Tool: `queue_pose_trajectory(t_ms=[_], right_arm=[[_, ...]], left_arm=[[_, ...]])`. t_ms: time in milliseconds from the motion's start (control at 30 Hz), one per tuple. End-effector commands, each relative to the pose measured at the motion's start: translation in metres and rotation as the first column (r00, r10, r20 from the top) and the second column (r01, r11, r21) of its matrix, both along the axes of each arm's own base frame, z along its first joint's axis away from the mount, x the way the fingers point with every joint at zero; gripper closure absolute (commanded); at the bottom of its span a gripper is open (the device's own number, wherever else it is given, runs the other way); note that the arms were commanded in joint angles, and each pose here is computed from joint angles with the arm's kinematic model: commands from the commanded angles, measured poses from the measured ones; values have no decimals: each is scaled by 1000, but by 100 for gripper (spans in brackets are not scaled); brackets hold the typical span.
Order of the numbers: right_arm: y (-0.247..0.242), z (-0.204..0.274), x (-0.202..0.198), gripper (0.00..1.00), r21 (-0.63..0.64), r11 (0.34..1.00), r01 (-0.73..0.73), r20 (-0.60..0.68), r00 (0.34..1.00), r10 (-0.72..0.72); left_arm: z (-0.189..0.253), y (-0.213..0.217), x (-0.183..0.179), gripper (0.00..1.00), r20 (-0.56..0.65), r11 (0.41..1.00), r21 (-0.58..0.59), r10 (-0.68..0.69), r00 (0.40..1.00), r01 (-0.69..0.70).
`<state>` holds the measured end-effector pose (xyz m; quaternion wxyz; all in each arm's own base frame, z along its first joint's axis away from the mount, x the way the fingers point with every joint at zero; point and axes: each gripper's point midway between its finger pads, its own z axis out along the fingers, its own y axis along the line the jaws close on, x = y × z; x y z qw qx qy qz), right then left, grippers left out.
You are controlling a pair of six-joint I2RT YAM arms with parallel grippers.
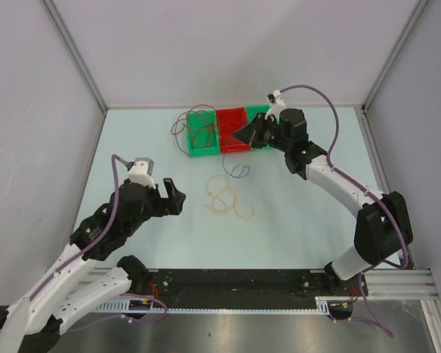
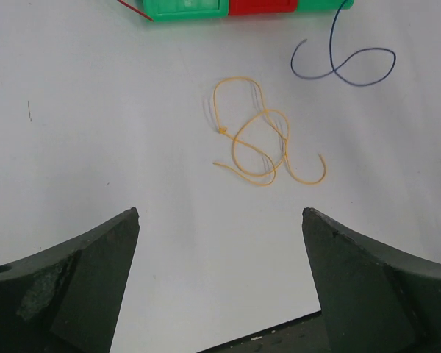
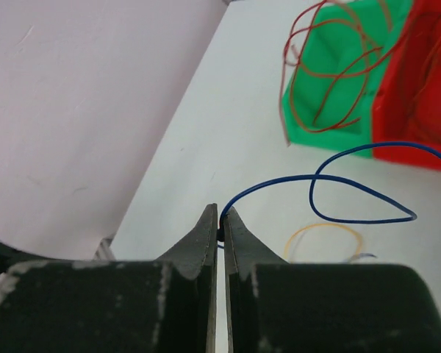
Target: Untangle the cables
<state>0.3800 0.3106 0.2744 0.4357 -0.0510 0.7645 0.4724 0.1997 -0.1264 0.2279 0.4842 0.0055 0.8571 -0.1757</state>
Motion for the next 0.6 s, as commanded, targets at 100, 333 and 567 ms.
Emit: queue_pose_trajectory(t_ms=[100,333,567], right_arm=[[-53,50,58,100,-92,976,197,204,963,-175],[-72,60,112,100,-168,939,301,279,928,-248],[-94,69,159,100,-227,889,398,331,890,-314]], left_arm=[[-6,6,-1,4,18,999,40,-7,1000,7],[-8,5,0,5,12,999,50,-11,1000,10],[-9,6,3,6,12,999,51,0,1000,-1]])
